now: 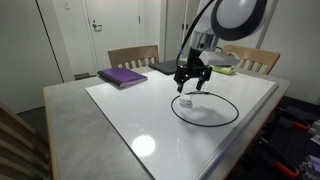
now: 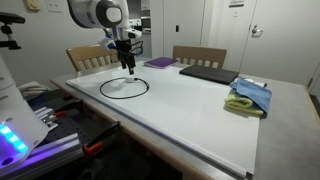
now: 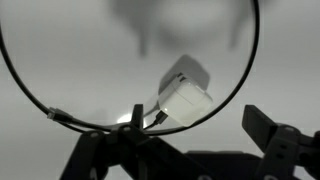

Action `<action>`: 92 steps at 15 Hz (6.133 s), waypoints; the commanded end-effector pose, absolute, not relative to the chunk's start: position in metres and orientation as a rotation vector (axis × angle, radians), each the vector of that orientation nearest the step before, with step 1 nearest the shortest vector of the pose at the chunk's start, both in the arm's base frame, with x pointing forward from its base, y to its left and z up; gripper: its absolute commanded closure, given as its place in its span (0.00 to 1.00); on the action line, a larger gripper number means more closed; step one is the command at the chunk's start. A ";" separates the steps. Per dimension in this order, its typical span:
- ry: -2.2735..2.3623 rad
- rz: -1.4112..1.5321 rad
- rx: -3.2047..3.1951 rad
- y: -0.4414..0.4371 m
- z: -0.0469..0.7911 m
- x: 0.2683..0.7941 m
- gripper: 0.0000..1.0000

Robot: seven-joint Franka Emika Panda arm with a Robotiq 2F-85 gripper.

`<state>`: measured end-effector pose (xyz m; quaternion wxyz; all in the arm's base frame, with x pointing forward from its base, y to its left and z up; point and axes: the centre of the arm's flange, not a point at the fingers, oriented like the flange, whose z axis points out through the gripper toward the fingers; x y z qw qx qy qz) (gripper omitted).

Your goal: Unfold the charger

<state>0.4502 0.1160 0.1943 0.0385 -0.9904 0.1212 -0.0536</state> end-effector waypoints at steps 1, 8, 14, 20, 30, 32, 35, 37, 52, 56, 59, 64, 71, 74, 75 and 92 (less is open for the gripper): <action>0.521 -0.175 -3.025 0.121 0.170 0.471 0.00; 0.746 -0.100 -2.926 0.122 0.154 0.493 0.00; 0.846 -0.004 -2.876 0.125 0.147 0.493 0.00; 0.845 0.002 -2.869 0.126 0.145 0.493 0.00; 0.775 -0.016 -2.898 0.126 0.149 0.491 0.61; 0.729 -0.016 -2.910 0.125 0.151 0.492 0.63; 0.665 -0.039 -2.918 0.122 0.159 0.494 0.63; 0.780 -0.112 -2.910 0.110 0.167 0.497 0.63; 1.006 -0.328 -2.947 0.064 0.174 0.515 0.63; 1.394 -0.386 -2.842 0.025 0.179 0.524 0.63; 1.448 -0.388 -2.795 0.010 0.178 0.520 0.63; 1.455 -0.386 -2.792 0.010 0.177 0.520 0.38; 1.767 -0.416 -2.605 -0.019 0.180 0.523 0.63; 2.004 -0.457 -2.435 -0.050 0.185 0.521 0.63; 2.077 -0.468 -2.377 -0.062 0.187 0.520 0.63; 2.974 -0.385 -1.070 -0.205 0.168 0.468 0.63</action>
